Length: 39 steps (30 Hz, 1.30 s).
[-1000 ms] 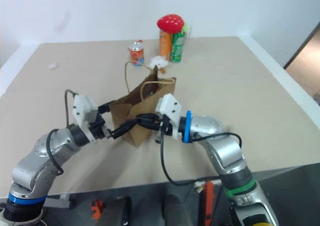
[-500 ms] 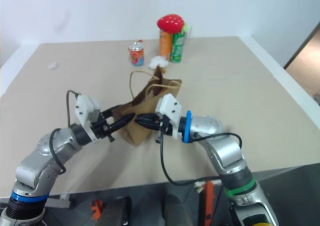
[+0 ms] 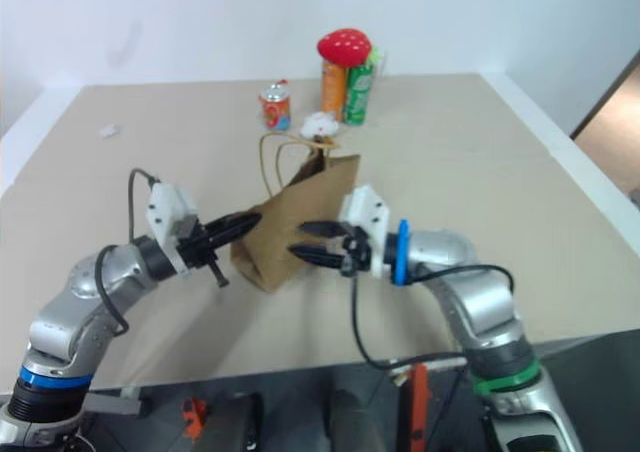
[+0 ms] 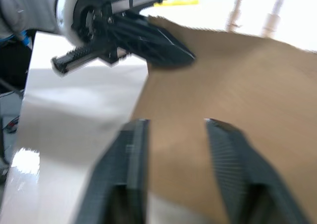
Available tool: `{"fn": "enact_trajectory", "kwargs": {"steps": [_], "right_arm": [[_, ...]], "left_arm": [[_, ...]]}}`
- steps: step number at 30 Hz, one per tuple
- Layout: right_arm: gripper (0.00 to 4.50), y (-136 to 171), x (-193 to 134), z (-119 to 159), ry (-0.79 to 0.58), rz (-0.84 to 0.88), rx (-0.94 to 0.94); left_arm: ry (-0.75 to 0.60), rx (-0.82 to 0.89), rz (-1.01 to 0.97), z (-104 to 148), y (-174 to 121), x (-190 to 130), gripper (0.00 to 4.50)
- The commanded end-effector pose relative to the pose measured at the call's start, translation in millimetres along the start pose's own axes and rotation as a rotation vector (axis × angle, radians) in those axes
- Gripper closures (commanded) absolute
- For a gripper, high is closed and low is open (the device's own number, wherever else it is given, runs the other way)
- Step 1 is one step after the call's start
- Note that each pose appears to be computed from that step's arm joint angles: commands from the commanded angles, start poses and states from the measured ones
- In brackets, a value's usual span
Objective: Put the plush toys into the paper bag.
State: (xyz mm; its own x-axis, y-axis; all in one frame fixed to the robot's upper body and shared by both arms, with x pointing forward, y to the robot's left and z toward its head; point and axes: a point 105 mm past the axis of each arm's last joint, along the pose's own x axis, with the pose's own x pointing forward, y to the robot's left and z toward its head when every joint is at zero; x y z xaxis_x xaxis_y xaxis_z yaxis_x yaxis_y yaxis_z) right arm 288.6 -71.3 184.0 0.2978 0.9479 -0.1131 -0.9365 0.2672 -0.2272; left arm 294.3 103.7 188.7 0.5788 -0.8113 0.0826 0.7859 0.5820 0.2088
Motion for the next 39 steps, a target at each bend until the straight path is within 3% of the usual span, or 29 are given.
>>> {"fn": "enact_trajectory", "kwargs": {"steps": [1,2,3,9,20,29,32,33,34,37,39], "right_arm": [[1.03,-17.3,-57.0,15.2,0.014,0.004,-0.023],[0.13,-23.0,-68.4,16.0,0.027,-0.009,-0.020],[0.06,-28.5,-76.9,17.1,0.036,-0.024,-0.019],[0.06,-62.5,-113.3,46.4,0.009,-0.119,-0.020],[0.06,-74.8,-126.8,61.3,0.048,-0.124,-0.066],[0.06,-69.4,-114.6,52.8,0.051,-0.086,-0.054],[0.00,-67.4,-110.5,52.6,0.041,-0.066,-0.049],[0.00,-66.8,-109.9,52.4,0.039,-0.061,-0.046],[0.00,-66.0,-109.2,51.3,0.040,-0.053,-0.042],[0.00,-65.3,-108.6,48.9,0.042,-0.039,-0.029],[0.00,-65.6,-108.9,48.1,0.042,-0.030,-0.009]], "left_arm": [[-0.019,0.083,-0.072,12.3,9.5,-11.4,4.50],[-0.022,0.091,-0.095,14.5,11.1,-13.7,4.50],[-0.024,0.098,-0.112,16.5,12.8,-15.5,4.50],[-0.031,0.138,-0.280,32.4,8.1,-23.2,4.50],[-0.048,0.167,-0.627,44.5,-46.4,-31.2,4.50],[0.102,0.234,-0.646,11.7,-32.4,-40.3,4.50],[0.106,0.268,-0.628,17.0,-24.9,-41.0,3.80],[0.104,0.269,-0.624,19.0,-23.7,-41.2,3.28],[0.092,0.256,-0.612,24.8,-22.5,-41.5,3.07],[0.034,0.148,-0.566,48.3,-19.1,-41.5,1.88],[-0.002,0.075,-0.549,63.7,-17.6,-41.8,1.42]]}}
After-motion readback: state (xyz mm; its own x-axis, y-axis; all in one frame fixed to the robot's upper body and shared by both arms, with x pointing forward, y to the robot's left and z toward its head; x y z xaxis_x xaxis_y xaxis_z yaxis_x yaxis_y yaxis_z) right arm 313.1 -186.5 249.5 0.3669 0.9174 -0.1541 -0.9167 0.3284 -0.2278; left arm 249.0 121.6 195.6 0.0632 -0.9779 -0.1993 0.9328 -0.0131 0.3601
